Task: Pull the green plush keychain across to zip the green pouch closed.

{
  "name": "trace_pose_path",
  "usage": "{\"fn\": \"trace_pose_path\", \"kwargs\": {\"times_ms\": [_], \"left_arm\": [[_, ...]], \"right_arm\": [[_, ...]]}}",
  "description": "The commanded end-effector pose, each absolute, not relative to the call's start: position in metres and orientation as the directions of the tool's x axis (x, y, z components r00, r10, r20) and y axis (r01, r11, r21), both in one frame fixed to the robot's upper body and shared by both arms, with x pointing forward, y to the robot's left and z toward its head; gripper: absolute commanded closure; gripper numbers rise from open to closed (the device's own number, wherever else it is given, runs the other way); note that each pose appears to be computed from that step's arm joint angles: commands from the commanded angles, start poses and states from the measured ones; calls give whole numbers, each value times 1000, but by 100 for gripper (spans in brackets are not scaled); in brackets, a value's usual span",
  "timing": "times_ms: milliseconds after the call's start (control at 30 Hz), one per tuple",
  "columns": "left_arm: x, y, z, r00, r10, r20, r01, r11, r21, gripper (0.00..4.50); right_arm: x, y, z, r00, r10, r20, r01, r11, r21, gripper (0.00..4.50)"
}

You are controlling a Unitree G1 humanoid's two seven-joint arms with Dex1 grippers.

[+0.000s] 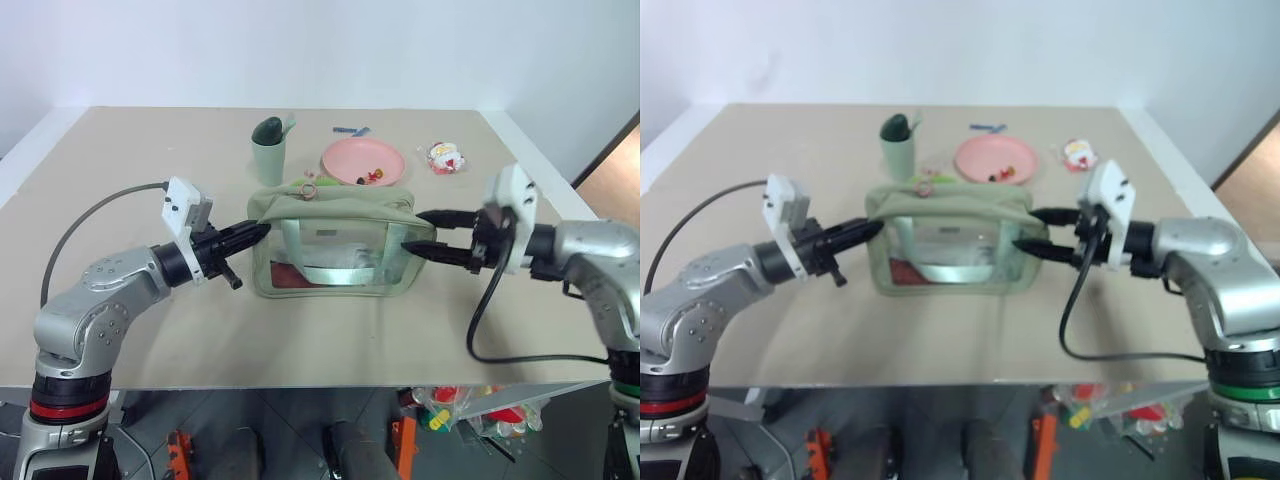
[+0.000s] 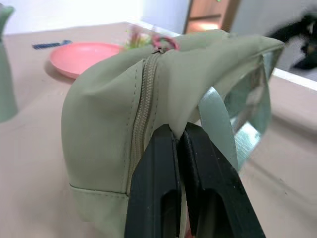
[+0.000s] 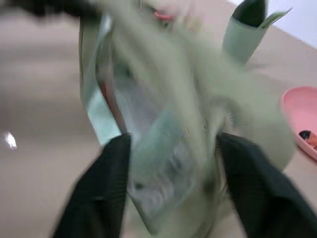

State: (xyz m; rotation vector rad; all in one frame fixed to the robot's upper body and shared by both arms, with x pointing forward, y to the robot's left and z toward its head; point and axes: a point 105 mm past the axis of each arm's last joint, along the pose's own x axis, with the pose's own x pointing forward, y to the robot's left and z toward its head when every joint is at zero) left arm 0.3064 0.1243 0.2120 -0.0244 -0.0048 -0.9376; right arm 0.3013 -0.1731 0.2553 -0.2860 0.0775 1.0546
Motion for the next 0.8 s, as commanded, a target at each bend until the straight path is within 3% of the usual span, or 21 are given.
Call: {"fn": "trace_pose_path", "kwargs": {"times_ms": [33,67,133,200,333,433,633,800], "left_arm": [[299,118,219,552,-834,9,833,552,15,450],[299,118,218,553,-833,3,833,553,8,450],[299,118,214,547,-837,-9,837,547,3,450],[297,116,212,524,-852,-16,852,524,3,450],[290,112,206,471,-880,-61,882,470,22,450],[287,110,203,449,-889,-86,893,448,39,450],[284,114,202,450,-886,-110,893,445,67,450],[286,118,203,480,-871,-108,877,471,94,450]], "right_arm": [[290,-186,302,483,866,-129,-876,475,-89,41],[291,-189,308,478,868,-132,-878,468,-102,2],[301,-194,325,497,863,-92,-864,482,-146,2],[330,-195,343,563,826,-22,-806,544,-233,2],[390,-177,334,667,744,-30,-681,593,-429,2],[415,-154,323,663,747,-46,-660,555,-506,2],[427,-101,297,524,847,-93,-754,409,-514,2],[401,-80,273,263,935,-237,-889,140,-436,2]]}}
